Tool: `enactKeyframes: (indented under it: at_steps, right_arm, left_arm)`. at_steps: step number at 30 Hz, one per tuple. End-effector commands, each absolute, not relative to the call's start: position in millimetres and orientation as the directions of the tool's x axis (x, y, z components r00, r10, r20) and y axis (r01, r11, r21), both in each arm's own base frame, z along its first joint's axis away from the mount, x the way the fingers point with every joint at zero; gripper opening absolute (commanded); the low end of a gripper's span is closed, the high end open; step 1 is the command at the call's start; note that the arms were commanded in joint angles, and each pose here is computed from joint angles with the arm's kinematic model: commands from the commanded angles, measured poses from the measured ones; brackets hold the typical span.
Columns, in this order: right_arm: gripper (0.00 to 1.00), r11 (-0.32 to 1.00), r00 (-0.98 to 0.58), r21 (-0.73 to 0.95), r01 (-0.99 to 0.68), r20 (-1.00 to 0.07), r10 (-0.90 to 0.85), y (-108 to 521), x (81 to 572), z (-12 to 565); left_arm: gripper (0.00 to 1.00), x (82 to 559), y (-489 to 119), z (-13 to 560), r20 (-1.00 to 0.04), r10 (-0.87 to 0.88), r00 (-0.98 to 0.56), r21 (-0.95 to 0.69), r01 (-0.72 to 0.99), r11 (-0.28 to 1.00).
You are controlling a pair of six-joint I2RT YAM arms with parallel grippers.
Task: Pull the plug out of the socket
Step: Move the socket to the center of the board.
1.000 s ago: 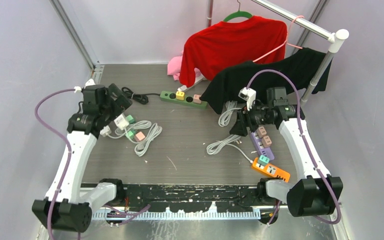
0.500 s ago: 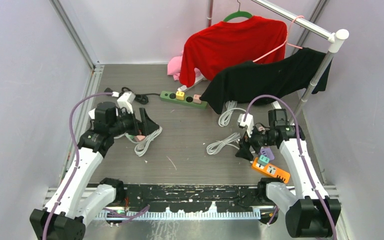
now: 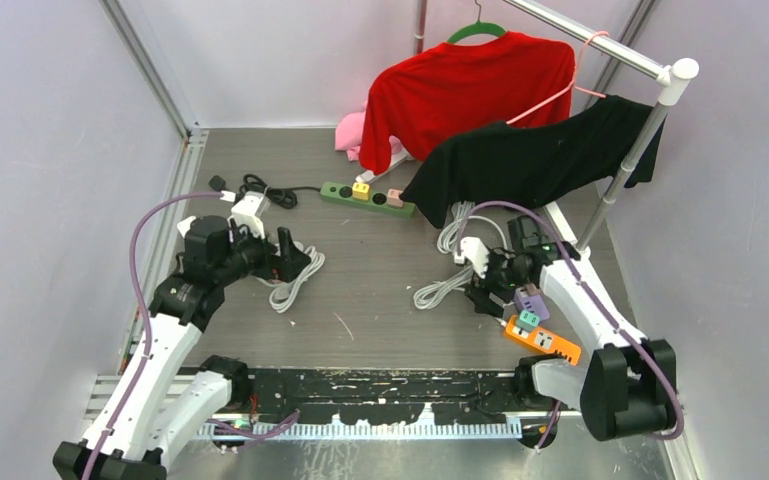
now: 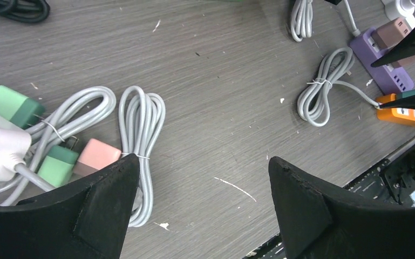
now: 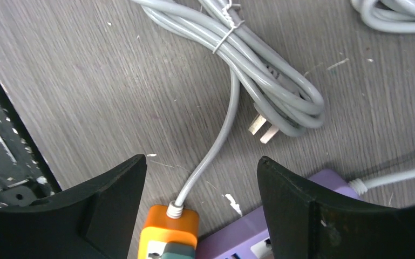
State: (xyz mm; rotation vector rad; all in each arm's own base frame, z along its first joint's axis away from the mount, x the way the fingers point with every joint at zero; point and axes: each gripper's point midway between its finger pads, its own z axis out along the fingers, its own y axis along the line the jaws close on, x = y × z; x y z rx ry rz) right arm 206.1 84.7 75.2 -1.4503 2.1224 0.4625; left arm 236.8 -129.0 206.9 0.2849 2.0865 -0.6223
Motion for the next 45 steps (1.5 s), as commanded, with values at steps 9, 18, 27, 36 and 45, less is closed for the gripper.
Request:
enactKeyframes:
  at_steps: [9, 18, 27, 36, 45]
  right_arm:
    - [0.79, 0.018, 0.058, -0.119, -0.993, -0.6, -0.798, 132.7, 229.6, 104.6]
    - [0.77, -0.072, 0.134, -0.152, -0.986, -0.453, -0.882, 144.8, 254.1, 58.8]
    - [0.44, -0.119, 0.171, -0.17, -0.978, -0.334, -0.927, 146.6, 256.2, 21.2]
    - [0.04, -0.174, 0.208, -0.117, -0.978, -0.425, -0.881, 207.3, 237.9, 51.1]
    - [0.02, -0.231, 0.201, -0.034, -0.972, -0.629, -0.751, 368.5, 228.5, 96.0]
  left_arm:
    - [0.88, 236.0, -123.7, 211.5, -0.855, -0.018, -0.519, -0.279, 0.431, 0.858]
    - [0.84, 236.3, -122.5, 210.5, -0.851, -0.019, -0.525, -0.28, 0.422, 0.862]
    - [0.83, 236.5, -121.3, 211.9, -0.853, -0.02, -0.521, -0.275, 0.418, 0.866]
    - [0.83, 237.8, -111.5, 217.1, -0.867, -0.018, -0.498, -0.239, 0.385, 0.891]
    - [0.83, 242.6, -74.8, 227.8, -0.905, -0.019, -0.424, -0.13, 0.234, 0.964]
